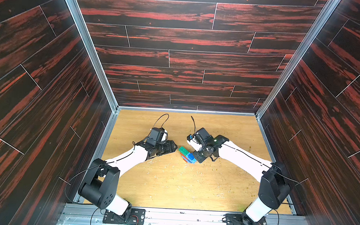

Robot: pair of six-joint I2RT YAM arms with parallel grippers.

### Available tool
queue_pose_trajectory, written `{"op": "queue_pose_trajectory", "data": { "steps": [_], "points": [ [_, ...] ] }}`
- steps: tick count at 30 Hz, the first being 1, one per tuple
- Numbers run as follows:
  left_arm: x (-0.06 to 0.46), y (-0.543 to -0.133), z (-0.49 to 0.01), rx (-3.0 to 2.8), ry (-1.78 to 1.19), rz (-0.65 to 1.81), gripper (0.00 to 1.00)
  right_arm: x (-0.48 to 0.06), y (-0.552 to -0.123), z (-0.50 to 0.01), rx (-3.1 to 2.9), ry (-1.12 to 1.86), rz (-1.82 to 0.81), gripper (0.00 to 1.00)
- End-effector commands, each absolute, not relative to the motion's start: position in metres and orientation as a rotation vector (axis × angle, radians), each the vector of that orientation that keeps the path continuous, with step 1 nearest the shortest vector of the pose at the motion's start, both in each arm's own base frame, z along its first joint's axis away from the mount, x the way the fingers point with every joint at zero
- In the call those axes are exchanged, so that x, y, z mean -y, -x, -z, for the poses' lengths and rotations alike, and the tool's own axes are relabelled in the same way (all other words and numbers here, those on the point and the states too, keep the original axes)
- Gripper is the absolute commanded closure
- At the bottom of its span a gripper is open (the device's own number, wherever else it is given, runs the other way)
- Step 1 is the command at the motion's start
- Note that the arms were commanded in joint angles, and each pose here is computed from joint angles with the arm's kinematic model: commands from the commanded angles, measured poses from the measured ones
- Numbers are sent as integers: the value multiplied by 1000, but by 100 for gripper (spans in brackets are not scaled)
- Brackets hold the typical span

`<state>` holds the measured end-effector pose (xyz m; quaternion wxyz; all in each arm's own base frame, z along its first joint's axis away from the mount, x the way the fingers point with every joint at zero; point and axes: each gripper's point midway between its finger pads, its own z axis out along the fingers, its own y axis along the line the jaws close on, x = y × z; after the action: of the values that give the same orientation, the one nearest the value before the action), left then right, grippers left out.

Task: Assemble a heart with lego
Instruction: Assemble the lego brick with the lego brick.

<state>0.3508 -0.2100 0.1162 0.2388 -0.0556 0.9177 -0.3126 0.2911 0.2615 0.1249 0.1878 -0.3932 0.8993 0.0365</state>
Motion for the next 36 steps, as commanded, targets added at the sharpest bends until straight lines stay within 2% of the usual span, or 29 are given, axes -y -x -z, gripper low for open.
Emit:
{"op": "queue_pose_trajectory", "data": {
  "steps": [1,6,12,24,36],
  "points": [
    [209,-356,-141,-2455,130,840,30,-262,-292,-150,-2523,1050,-119,70],
    [201,-364,-144,-2435,197,797,28,-299,-296,-165,-2495,1056,-234,71],
    [179,-374,-150,-2379,317,753,27,-338,-308,-139,-2500,1111,-230,72],
    [156,-376,-141,-2360,393,748,27,-350,-336,-118,-2487,1146,-85,70],
    [159,-376,-137,-2373,383,761,27,-348,-334,-120,-2480,1151,-86,68]
  ]
}}
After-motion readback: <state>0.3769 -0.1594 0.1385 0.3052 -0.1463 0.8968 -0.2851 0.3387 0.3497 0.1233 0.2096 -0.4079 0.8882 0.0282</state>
